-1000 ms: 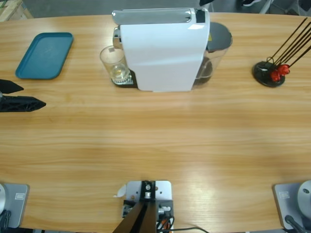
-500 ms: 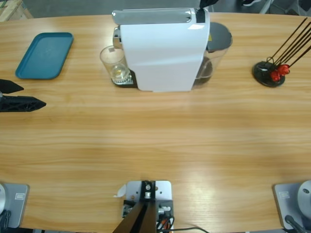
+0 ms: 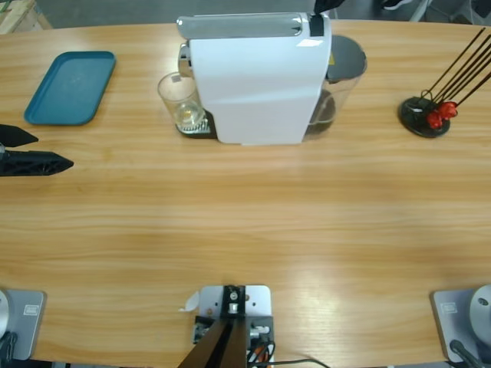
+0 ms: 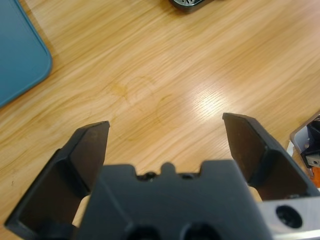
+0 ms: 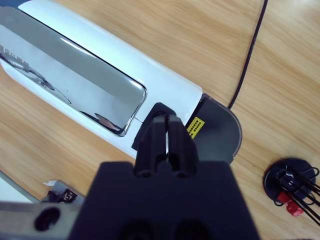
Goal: Pour coffee
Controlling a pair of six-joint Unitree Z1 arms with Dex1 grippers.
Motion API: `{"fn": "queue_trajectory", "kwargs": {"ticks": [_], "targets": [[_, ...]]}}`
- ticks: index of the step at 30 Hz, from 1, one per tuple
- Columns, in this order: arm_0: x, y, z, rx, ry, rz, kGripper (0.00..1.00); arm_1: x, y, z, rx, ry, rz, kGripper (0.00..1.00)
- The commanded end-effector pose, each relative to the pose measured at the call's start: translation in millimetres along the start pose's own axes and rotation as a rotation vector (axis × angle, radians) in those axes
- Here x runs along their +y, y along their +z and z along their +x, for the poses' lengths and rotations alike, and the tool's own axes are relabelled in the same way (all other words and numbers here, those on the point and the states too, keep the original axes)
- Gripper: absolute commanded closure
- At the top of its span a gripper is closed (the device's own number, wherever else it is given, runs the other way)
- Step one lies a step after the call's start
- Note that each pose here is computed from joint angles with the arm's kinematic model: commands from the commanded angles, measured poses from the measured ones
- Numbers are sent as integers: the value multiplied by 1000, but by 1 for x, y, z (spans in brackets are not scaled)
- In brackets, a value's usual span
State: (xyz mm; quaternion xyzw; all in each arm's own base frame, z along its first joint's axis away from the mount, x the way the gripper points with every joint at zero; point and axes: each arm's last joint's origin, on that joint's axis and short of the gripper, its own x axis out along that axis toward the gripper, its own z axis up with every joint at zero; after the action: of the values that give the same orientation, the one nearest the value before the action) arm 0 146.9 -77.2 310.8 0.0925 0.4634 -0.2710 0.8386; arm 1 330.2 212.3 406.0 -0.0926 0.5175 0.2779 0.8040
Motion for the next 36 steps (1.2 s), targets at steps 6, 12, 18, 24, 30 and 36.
{"fn": "queue_trajectory", "kwargs": {"ticks": [6,12,18,24,30,36], "targets": [[-5,-6,5,10,-32,26,9,33,-13,-84,-182,73,-128,0],[-12,-7,8,18,-123,174,0,38,-60,-98,-171,205,-162,0],[-17,-7,-4,-47,-200,260,0,37,-127,-95,-210,249,-190,0],[-18,-18,7,-55,-224,355,0,33,-197,-78,-272,278,-126,0],[-17,-19,9,-82,-224,416,0,49,-224,-36,-260,229,-268,0],[-21,-31,-7,-59,-257,400,0,47,-227,-26,-319,235,-248,0]]}}
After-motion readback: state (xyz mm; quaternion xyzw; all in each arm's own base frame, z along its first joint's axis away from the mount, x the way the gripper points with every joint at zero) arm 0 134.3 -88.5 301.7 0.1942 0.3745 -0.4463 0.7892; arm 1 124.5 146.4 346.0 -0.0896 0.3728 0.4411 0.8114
